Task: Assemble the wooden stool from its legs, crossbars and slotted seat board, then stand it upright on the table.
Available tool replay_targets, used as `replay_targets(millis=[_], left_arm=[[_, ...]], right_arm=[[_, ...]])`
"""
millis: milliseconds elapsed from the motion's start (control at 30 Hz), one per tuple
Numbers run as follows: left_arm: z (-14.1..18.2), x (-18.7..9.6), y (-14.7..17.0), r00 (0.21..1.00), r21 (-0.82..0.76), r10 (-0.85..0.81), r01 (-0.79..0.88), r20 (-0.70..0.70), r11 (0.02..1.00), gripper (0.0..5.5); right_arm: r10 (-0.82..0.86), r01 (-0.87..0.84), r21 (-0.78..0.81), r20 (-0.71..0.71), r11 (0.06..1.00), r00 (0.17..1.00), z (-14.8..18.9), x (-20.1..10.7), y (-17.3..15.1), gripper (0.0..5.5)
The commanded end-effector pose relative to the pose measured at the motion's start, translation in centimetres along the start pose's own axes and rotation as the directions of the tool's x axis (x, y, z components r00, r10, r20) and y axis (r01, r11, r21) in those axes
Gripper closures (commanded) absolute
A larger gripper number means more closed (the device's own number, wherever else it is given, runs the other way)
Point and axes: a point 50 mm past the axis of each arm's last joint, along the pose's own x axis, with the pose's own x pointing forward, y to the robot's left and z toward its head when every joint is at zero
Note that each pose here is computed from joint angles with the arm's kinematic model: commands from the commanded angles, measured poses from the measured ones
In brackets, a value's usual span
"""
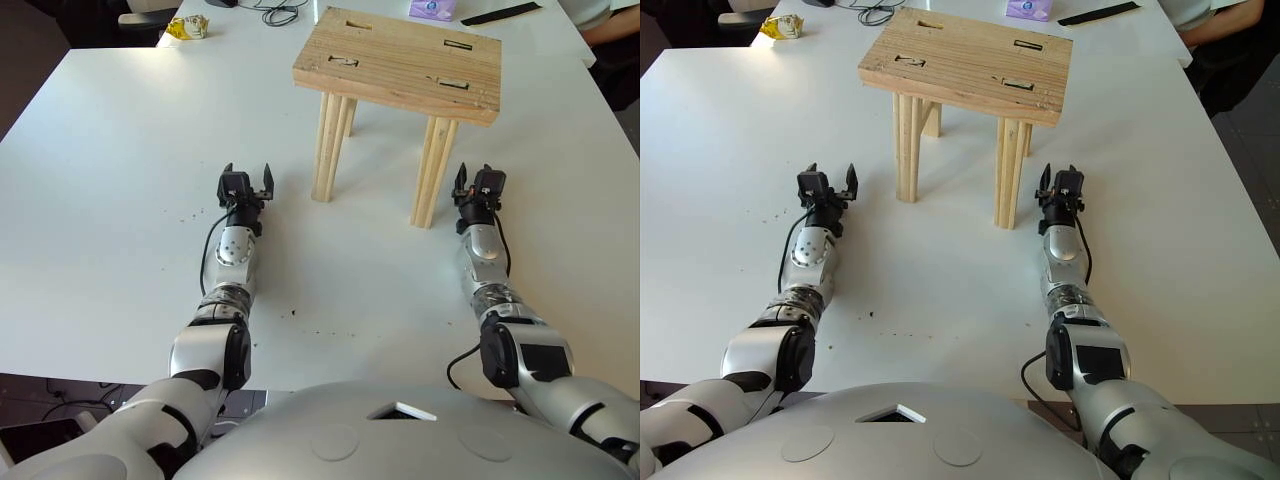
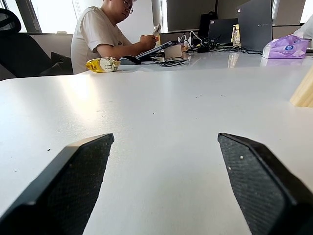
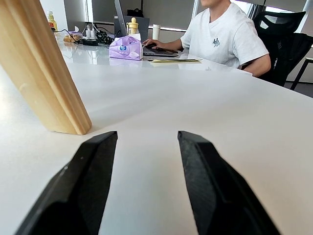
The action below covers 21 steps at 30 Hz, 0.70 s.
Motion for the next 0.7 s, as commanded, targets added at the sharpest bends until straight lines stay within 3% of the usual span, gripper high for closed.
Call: replay_targets(millis=[33,367,700], left_arm=[[-1.5,-0.7,-0.5,0.996,0.029,-0.016,0.018,-0.082,0.999,1.55],[-1.8,-0.1,-2.4,0.989,0.051,-0.038,0.046,-0.141,0.998,1.55],[-1.7,-0.3,-0.3,0.992,0.070,0.015,-0.006,-0.122,0.998,1.55]], right_arm=[[0.047,-0.049,-0.017,-0.123,0.999,0.991,-2.4,-1.4,1.6,3.23],[0.061,-0.067,-0.039,-0.143,0.997,0.988,-2.3,-1.2,3.2,3.23],[-0.050,0.048,-0.013,-0.158,0.999,0.986,-2.2,-0.6,0.9,3.23]])
